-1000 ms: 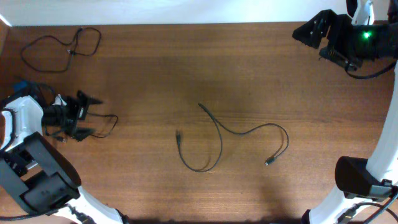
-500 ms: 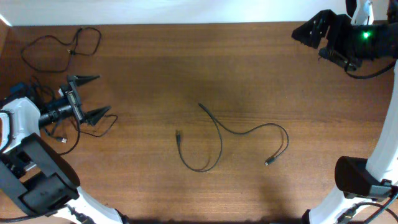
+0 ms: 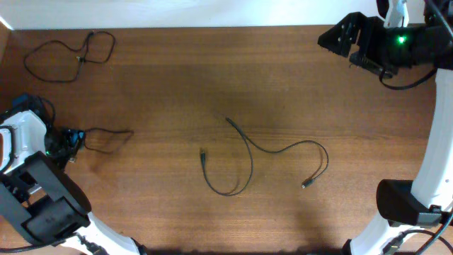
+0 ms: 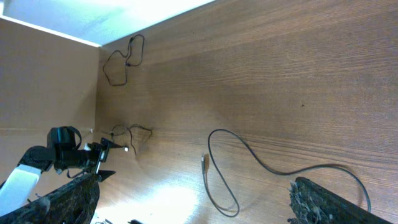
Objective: Untangle cables
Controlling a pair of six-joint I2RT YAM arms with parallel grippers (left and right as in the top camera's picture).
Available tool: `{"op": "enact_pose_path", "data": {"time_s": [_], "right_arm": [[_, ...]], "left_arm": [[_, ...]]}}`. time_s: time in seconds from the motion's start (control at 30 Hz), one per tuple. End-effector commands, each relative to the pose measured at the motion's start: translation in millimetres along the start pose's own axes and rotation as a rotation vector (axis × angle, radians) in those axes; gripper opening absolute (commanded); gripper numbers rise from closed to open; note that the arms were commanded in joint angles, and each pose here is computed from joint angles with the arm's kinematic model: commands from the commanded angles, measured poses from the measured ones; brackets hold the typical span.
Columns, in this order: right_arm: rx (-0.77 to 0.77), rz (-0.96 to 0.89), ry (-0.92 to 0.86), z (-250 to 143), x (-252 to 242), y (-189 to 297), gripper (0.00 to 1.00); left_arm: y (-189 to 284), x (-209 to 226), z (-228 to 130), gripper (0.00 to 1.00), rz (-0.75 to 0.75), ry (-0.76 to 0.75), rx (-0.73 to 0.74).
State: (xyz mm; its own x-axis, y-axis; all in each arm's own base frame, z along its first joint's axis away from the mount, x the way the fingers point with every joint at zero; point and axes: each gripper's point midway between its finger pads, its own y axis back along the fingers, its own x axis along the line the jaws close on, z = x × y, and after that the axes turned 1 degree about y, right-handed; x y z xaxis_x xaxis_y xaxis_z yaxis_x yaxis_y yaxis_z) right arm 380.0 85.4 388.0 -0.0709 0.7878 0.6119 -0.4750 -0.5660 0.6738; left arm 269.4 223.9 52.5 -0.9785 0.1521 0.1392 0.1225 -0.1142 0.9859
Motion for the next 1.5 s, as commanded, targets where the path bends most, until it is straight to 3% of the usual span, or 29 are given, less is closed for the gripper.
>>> {"op": "enact_pose_path", "data": {"time_s": [0.0,0.07,0.23,0.3,0.4,0.57,0.7,0.87,1.0,1.2,1.47], "right_arm": [[0.001,-0.005,0.022,-0.6,1.0,-1.5,0.98],[-0.006,-0.003,0.026,1.2,1.5,-1.5,0.98],[-0.02,0.001,0.036,4.8,2.5,-1.5,0.98],[-0.02,0.001,0.036,4.8,2.5,-1.5,0.98],[-0.018,0.0,0.036,4.4,2.4,-1.5,0.98],[-0.006,-0.003,0.027,1.3,1.5,-1.5,0.98],[-0.005,-0.003,0.026,1.0,1.4,-1.5,0.98],[-0.002,-0.004,0.024,0.1,1.2,-1.5,0.98],[-0.002,-0.004,0.024,0.1,1.2,-1.5,0.98],[-0.004,-0.003,0.025,0.6,1.3,-1.5,0.98],[-0.004,-0.003,0.025,0.6,1.3,-1.5,0.98]], "left_arm": [[15.3,17.4,29.1,0.99,0.136,0.002,-0.197],[31.1,21.5,37.0,0.99,0.182,-0.013,-0.28],[73.5,-10.6,33.0,0.99,0.063,-0.061,-0.349],[94.5,-60.6,-4.4,0.99,-0.185,-0.248,-0.207],[105.2,-101.8,-48.2,0.99,-0.446,-0.303,0.013],[108.2,-122.3,-87.3,0.99,-0.61,-0.349,0.267],[128.6,-143.9,-133.5,0.99,-0.898,-0.586,0.512],[149.8,-154.0,-158.9,0.99,-1.113,-0.568,0.779],[180.6,-157.0,-163.2,0.99,-1.278,-0.536,0.902],[213.7,-160.2,-158.3,0.99,-1.522,-0.611,0.906],[217.8,-174.4,-132.5,0.99,-1.607,-0.695,0.776]]}}
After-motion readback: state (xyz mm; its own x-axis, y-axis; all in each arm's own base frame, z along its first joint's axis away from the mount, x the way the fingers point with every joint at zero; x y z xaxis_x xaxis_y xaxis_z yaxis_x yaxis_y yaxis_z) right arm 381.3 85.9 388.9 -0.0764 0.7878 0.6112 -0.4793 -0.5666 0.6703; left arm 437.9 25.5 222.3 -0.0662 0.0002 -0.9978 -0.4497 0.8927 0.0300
